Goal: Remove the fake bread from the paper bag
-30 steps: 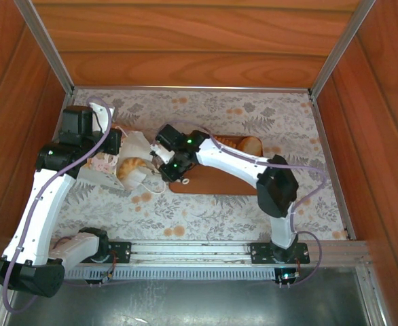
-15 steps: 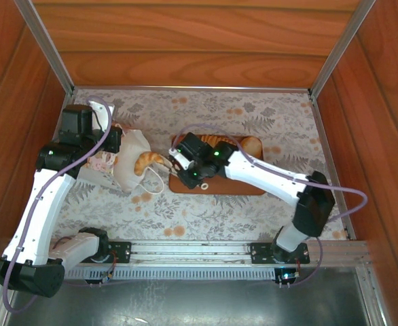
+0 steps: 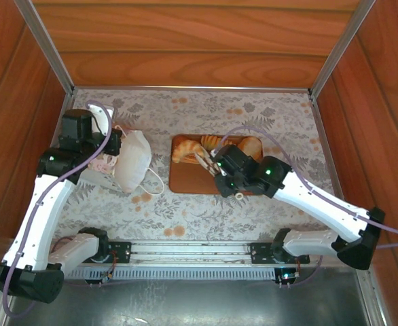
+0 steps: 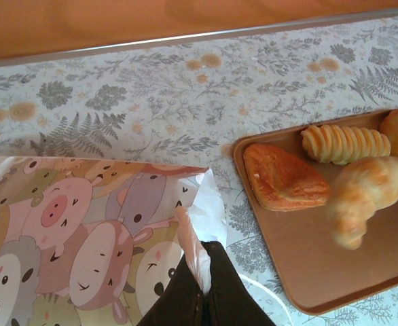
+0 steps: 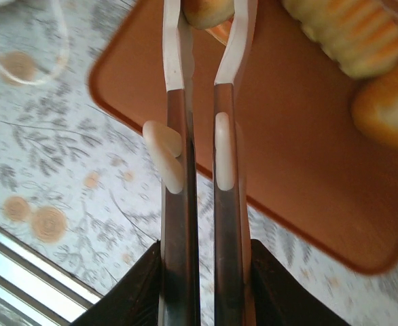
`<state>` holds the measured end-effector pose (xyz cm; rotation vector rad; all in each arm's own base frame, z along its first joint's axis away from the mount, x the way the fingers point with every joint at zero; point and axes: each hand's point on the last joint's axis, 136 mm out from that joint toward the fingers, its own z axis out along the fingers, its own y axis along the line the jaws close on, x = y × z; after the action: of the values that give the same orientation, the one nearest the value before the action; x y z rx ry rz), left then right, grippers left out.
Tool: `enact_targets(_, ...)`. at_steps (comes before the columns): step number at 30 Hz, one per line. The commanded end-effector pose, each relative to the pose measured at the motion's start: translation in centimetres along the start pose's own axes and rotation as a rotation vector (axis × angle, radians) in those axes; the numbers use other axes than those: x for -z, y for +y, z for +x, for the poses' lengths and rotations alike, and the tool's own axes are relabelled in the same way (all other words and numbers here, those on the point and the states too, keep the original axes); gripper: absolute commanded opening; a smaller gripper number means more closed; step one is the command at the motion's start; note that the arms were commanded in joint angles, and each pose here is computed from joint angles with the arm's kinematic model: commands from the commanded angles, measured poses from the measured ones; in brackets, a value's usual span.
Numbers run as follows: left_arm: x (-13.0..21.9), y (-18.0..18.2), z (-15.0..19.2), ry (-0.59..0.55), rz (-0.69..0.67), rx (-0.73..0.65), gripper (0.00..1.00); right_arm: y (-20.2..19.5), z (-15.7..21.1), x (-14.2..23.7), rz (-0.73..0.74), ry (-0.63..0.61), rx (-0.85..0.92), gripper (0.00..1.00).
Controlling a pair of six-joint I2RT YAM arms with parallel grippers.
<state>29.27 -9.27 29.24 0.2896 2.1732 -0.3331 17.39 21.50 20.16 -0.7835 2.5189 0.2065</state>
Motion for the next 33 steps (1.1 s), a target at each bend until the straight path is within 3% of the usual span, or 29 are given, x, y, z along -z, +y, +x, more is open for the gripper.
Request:
enact_targets(1,0.6,-0.2,-1.1,-0.057,0.000,-0.014,0.00,-3.2,2.9,0.6,0.148,0.052,-0.150,0.32)
enact_targets(13,0.6,-0.3,-1.0,-0.070,0.004,-0.029,0.00,-5.2,5.6,-1.8,0.213,0.192,-0.394,0.32)
enact_targets(24,0.4,-0.8,-0.9,-0.062,0.033,-0.035,0.00,-3.2,4.8,-5.5,0.126,0.253,-0.398,0.32)
enact_targets(33,0.1,-0.7,-0.9,-0.057,0.030,-0.036,0.00,-3.8,6.0,-7.1,0.180,0.325,-0.409,0.34)
